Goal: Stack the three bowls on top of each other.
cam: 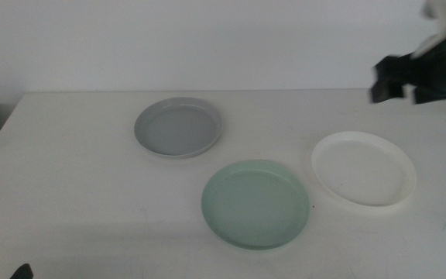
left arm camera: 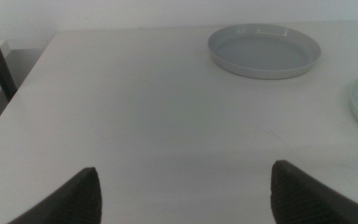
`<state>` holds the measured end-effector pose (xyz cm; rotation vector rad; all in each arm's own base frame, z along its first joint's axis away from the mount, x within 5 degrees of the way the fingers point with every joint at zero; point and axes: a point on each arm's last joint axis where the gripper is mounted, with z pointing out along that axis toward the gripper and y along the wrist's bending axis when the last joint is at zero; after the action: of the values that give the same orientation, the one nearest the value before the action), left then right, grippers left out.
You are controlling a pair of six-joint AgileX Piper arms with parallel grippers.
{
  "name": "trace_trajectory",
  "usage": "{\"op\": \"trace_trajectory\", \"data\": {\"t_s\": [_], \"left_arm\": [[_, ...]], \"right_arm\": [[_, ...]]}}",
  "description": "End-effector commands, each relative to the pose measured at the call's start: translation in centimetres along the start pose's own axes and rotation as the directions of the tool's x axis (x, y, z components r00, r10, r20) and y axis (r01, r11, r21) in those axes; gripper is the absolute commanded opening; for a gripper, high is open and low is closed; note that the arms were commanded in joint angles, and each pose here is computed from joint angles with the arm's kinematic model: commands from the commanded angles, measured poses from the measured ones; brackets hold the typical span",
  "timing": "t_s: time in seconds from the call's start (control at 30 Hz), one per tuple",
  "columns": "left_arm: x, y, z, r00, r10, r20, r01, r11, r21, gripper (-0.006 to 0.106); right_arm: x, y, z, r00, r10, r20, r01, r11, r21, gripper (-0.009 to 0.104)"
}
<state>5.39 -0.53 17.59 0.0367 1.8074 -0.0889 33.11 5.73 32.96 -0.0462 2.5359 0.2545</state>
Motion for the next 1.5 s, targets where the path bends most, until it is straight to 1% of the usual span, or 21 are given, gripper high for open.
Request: {"op": "trace_trajectory", "data": {"t_s": [0.0, 0.17, 0.3, 0.4, 0.47, 0.63, 0.67, 0.83, 1.0, 1.1, 1.2, 1.27, 1.4, 1.47], "left_arm": [[-0.8, 0.0, -0.2, 0.996, -0.017, 0.088, 0.017, 1.000, 0.001, 0.105], [-0.8, 0.0, -0.2, 0.996, -0.017, 0.088, 0.017, 1.000, 0.001, 0.105], [-0.8, 0.0, -0.2, 0.996, -0.017, 0.088, 0.017, 1.000, 0.001, 0.105], [-0.8, 0.0, -0.2, 0.996, -0.017, 0.088, 0.017, 1.000, 0.001, 0.105], [-0.8, 0.0, -0.2, 0.996, -0.017, 0.088, 0.017, 1.000, 0.001, 0.105], [-0.8, 0.0, -0.2, 0.996, -0.017, 0.088, 0.017, 1.000, 0.001, 0.105], [-0.8, 0.0, -0.2, 0.996, -0.017, 0.088, 0.017, 1.000, 0.001, 0.105], [-0.8, 0.0, -0.2, 0.996, -0.017, 0.088, 0.017, 1.000, 0.001, 0.105], [-0.8, 0.0, -0.2, 0.996, -0.017, 0.088, 0.017, 1.000, 0.001, 0.105], [-0.8, 0.0, -0.2, 0.996, -0.017, 0.088, 0.017, 1.000, 0.001, 0.105], [-0.8, 0.0, -0.2, 0.996, -0.017, 0.088, 0.017, 1.000, 0.001, 0.105], [-0.8, 0.0, -0.2, 0.996, -0.017, 0.088, 0.017, 1.000, 0.001, 0.105], [-0.8, 0.0, -0.2, 0.996, -0.017, 0.088, 0.017, 1.000, 0.001, 0.105], [-0.8, 0.0, -0.2, 0.996, -0.017, 0.088, 0.017, 1.000, 0.001, 0.105]], "right_arm": [[-1.3, -1.5, -3.7, 0.997, 0.016, 0.077, -0.019, 0.999, 0.047, 0.056], [-1.6, -4.9, -4.5, 0.995, 0.072, 0.074, -0.079, 0.991, 0.108, 0.056], [-1.6, -7.4, -3.2, 0.995, 0.097, 0.036, -0.101, 0.984, 0.146, 0.056], [-1.6, -8.2, -1.2, 0.996, 0.086, -0.017, -0.082, 0.984, 0.158, 0.056], [-1.5, -8.5, 0.8, 0.995, 0.081, -0.064, -0.070, 0.986, 0.152, 0.056], [-0.8, -9.7, 5.8, 0.978, 0.109, -0.176, -0.083, 0.985, 0.152, 0.055], [-0.4, -10.1, 7.4, 0.971, 0.117, -0.207, -0.085, 0.984, 0.155, 0.054], [0.3, -11.0, 11.0, 0.961, 0.134, -0.241, -0.097, 0.983, 0.157, 0.049], [0.7, -11.5, 13.3, 0.959, 0.139, -0.246, -0.100, 0.982, 0.162, 0.046], [0.9, -11.7, 14.1, 0.958, 0.141, -0.251, -0.102, 0.981, 0.163, 0.040], [1.2, -11.8, 14.7, 0.953, 0.144, -0.267, -0.103, 0.981, 0.163, 0.030], [1.3, -11.8, 14.9, 0.951, 0.145, -0.273, -0.103, 0.981, 0.163, 0.022], [1.2, -11.7, 14.5, 0.952, 0.143, -0.271, -0.101, 0.981, 0.163, -0.001], [0.8, -11.5, 13.4, 0.958, 0.146, -0.248, -0.107, 0.981, 0.164, -0.001]]}}
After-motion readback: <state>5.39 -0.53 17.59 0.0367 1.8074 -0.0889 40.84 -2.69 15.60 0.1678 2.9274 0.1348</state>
